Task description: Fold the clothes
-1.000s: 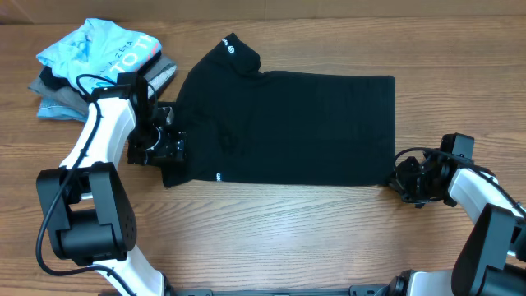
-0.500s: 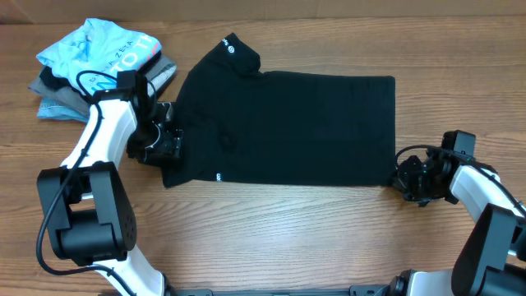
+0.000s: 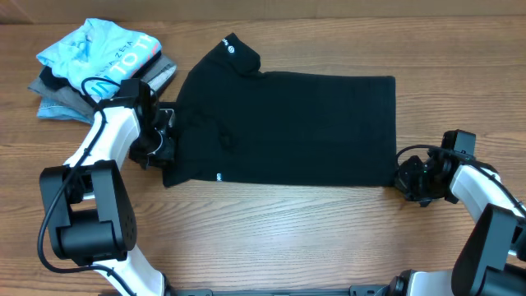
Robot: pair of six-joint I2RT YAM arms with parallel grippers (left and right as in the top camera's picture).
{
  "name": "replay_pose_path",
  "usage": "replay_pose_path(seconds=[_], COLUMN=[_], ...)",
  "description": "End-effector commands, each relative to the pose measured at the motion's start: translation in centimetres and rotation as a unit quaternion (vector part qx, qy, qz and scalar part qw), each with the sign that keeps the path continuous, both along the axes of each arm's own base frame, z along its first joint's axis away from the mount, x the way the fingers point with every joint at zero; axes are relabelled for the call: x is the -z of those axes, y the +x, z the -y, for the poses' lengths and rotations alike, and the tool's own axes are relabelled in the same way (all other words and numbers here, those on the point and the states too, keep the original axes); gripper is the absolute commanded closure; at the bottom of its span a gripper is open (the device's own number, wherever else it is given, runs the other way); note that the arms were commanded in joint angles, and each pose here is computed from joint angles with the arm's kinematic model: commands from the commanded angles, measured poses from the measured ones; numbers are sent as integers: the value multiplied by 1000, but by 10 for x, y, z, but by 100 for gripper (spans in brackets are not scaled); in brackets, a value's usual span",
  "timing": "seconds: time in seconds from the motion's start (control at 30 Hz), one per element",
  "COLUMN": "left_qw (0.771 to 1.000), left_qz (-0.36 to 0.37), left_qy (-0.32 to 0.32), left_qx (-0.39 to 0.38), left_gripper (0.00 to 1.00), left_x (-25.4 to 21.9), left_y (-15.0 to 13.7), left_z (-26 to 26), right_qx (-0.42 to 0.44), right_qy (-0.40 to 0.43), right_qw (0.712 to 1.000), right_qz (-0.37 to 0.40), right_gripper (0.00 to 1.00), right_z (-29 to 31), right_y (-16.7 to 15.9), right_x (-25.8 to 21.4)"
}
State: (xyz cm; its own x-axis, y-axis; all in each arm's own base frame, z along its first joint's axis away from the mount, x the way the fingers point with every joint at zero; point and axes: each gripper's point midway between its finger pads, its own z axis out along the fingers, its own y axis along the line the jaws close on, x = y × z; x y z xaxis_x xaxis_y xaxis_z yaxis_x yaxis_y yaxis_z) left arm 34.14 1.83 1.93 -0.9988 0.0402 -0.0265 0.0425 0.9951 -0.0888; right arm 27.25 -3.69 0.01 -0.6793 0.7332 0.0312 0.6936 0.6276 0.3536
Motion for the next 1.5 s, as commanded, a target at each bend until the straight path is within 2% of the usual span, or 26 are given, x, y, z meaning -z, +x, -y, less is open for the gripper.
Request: replay_pose_path(seconds=[0.0,0.23,0.43,0.47,0.5,0.53,0.57,0.63,0.67,0.8,0.9,1.0,1.13,1.23,1.33,1.47], left_qw=[1000,998,997,997,997,997,997,997,997,997,998,999,997,991,984,977], left_qz=[6,60,68,68,68,68,66,62,58,39,34,41,66,98,116,111], left_qy=[27,33,35,35,36,39,42,51,56,59,50,4,-27,-87,-115,-112], left_qx=[4,0,1,3,3,2,2,1,1,2,3,9,17,38,70,141], left_gripper=[96,96,89,83,69,49,36,22,21,19,21,30,33,36,37,49], left_x=[-3,-32,-35,-35,-35,-35,-34,-34,-34,-33,-33,-41,-76,-104,-113,-100], left_y=[7,42,47,47,47,46,46,44,42,33,30,33,49,64,71,66], left_z=[-10,-14,-14,-14,-15,-15,-17,-20,-22,-22,-18,-1,12,42,74,118], right_qx=[6,10,11,11,11,11,11,11,11,16,20,28,-25,-52,-62,-60], right_qy=[-45,-74,-78,-78,-78,-78,-77,-77,-78,-99,-87,-71,-44,-24,-22,-11], right_qw=[999,997,997,997,997,997,997,997,997,995,996,997,989,980,979,984], right_qz=[-19,-25,-13,-12,-12,-13,-14,-15,-15,-22,-14,18,141,188,195,165], right_gripper=[96,96,96,96,96,96,96,93,93,67,66,66,56,52,51,52], right_z=[17,28,31,32,32,32,32,31,32,40,40,43,31,15,7,5], right_y=[-3,-1,9,9,9,9,9,8,8,6,12,25,62,73,74,67], right_x=[2,-2,-9,-9,-10,-10,-10,-10,-10,-9,-17,-45,-123,-156,-161,-145])
